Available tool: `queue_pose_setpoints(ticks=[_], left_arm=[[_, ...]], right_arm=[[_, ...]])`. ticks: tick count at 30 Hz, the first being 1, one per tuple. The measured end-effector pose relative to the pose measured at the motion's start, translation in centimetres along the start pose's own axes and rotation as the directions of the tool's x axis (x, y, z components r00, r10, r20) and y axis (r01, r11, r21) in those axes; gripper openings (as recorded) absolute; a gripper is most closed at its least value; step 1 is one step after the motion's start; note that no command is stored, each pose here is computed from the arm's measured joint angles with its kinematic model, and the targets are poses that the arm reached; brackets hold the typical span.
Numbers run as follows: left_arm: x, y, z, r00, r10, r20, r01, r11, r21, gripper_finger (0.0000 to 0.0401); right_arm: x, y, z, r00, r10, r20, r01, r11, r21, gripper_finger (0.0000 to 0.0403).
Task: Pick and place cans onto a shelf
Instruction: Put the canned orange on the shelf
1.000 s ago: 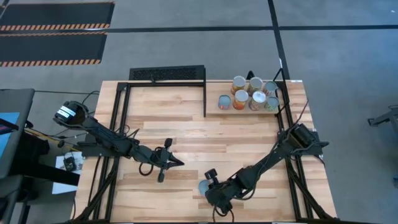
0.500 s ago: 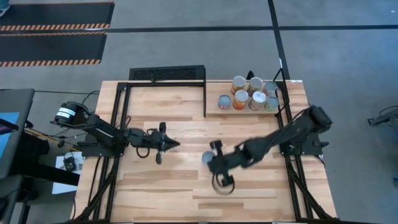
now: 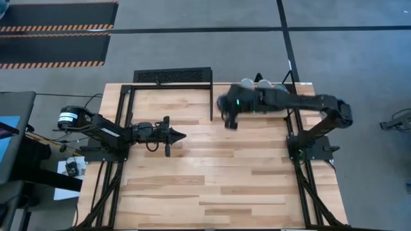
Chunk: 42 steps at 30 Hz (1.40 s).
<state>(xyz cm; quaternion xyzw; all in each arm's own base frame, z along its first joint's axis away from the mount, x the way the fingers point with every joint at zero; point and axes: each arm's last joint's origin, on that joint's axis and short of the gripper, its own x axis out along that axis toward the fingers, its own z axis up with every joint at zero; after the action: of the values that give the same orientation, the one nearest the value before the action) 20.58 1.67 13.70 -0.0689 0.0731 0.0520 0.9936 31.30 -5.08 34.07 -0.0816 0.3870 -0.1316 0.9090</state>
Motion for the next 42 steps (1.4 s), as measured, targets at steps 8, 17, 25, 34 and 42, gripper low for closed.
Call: queue_pose_setpoints(ticks=[8, 17, 25, 34, 42], left_arm=[[0.0, 0.0, -0.1, 1.000, 0.003, -0.008, -0.003, 1.000, 0.001, 0.0000], [0.0, 0.1, -0.2, 1.000, 0.014, -0.022, -0.014, 1.000, 0.005, 0.0000], [0.0, 0.1, -0.2, 1.000, 0.016, -0.022, -0.016, 1.000, 0.006, 0.0000], [0.0, 0.1, -0.2, 1.000, 0.015, -0.022, -0.015, 1.000, 0.005, 0.0000], [0.0, 0.1, -0.2, 1.000, 0.014, -0.022, -0.014, 1.000, -0.001, 0.0000]], right_arm=[[4.0, -8.5, -1.3, 0.982, -0.118, -0.148, 0.134, 0.985, 0.104, 0.0005], [11.0, -12.8, -5.1, 0.954, -0.075, -0.290, 0.139, 0.969, 0.206, 0.0006], [13.3, -14.3, -6.9, 0.943, -0.051, -0.327, 0.151, 0.945, 0.288, 0.0007], [13.5, -15.2, -7.5, 0.945, -0.046, -0.325, 0.166, 0.921, 0.351, 0.0010], [13.5, -15.2, -7.5, 0.948, -0.021, -0.318, 0.148, 0.913, 0.379, 0.0039]])
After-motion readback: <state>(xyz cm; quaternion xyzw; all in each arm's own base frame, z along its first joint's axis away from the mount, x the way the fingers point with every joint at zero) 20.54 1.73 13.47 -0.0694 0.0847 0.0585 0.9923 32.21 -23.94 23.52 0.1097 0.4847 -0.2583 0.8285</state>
